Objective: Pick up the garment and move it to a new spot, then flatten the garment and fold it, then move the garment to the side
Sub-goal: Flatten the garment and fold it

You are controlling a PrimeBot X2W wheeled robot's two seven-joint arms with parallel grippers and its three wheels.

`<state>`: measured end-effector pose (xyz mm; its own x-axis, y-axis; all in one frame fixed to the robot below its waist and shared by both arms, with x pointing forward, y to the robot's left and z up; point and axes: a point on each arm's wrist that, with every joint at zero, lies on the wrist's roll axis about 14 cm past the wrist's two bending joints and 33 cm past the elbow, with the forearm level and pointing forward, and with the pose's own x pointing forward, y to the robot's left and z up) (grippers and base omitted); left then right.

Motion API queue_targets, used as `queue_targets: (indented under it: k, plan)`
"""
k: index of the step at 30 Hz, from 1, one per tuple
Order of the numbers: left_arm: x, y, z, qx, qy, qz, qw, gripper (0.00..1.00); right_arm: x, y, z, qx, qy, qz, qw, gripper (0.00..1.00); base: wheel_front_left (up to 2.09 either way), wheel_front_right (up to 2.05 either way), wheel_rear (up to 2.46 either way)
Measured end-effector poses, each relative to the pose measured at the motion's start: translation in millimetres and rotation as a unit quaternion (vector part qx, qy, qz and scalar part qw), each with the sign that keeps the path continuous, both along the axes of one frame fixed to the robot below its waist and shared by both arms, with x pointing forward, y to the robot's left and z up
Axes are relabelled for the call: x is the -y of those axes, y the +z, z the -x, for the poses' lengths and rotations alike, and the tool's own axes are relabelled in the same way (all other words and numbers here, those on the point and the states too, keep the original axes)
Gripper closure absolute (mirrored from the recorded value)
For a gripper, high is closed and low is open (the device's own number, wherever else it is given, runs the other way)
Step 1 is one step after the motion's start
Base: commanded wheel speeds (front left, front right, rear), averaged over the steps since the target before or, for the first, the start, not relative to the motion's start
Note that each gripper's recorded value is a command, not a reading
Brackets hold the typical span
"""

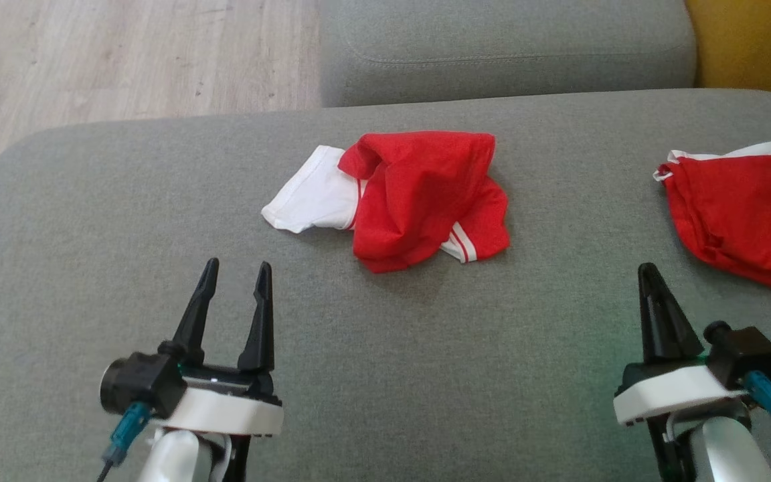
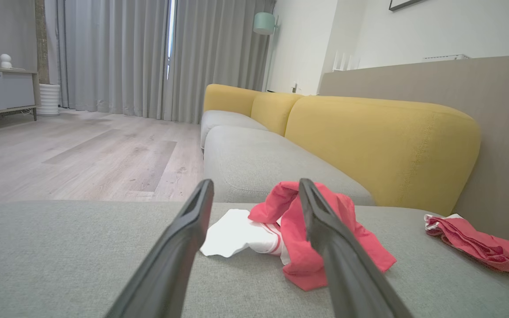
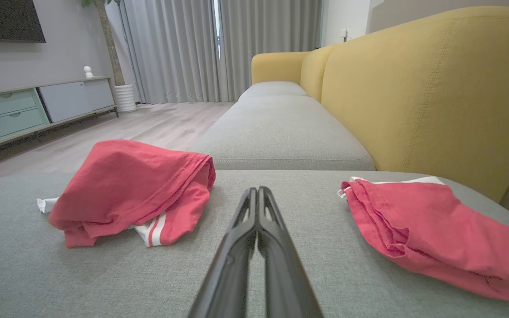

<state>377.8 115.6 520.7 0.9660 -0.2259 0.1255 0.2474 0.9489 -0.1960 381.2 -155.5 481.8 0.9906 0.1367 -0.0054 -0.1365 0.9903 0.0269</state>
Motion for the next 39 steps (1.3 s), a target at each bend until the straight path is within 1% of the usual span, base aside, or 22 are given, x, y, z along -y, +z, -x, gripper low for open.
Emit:
queue_targets:
  k: [1, 10, 16, 19, 22, 27, 31, 35, 39]
  plan:
    - [0, 0, 0, 0.0, 0.0, 0.0, 1.0, 0.0, 0, 0, 0, 0.0, 0.0, 0.0, 1.0, 0.0, 0.0, 0.0, 0.0]
    - [2, -9, 0, -0.015, -0.003, 0.004, 1.0, 0.0, 5, 4, -9, 0.008, -0.008, 0.0, 1.0, 0.0, 0.0, 0.0, 0.0]
    - [-2, -15, -2, -0.023, 0.002, 0.002, 1.0, 0.0, 1, 4, -29, 0.008, -0.003, 0.009, 1.0, 0.0, 0.0, 0.0, 0.0]
    - [-2, -12, -9, -0.019, 0.002, 0.0, 1.0, 0.0, -9, -1, -41, 0.0, 0.01, 0.012, 1.0, 0.0, 0.0, 0.0, 0.0]
    - [-8, -10, -16, -0.016, 0.007, 0.001, 1.0, 0.0, -23, -2, -61, -0.01, 0.026, 0.006, 1.0, 0.0, 0.0, 0.0, 0.0]
    - [-16, -19, -18, -0.03, 0.018, 0.0, 0.999, 0.0, -59, -8, -103, -0.047, 0.062, -0.033, 0.996, 0.0, 0.0, 0.0, 0.0]
    - [-26, -27, -19, -0.042, 0.033, -0.002, 0.999, 0.0, -90, -24, -129, -0.098, 0.089, -0.066, 0.989, 0.0, 0.0, 0.0, 0.0]
    - [-35, -28, -19, -0.045, 0.044, -0.004, 0.998, 0.0, -107, -43, -146, -0.146, 0.091, -0.103, 0.98, 0.0, 0.0, 0.0, 0.0]
    - [-43, -32, -16, -0.052, 0.058, -0.007, 0.997, 0.0, -114, -60, -153, -0.181, 0.086, -0.116, 0.973, 0.0, 0.0, 0.0, 0.0]
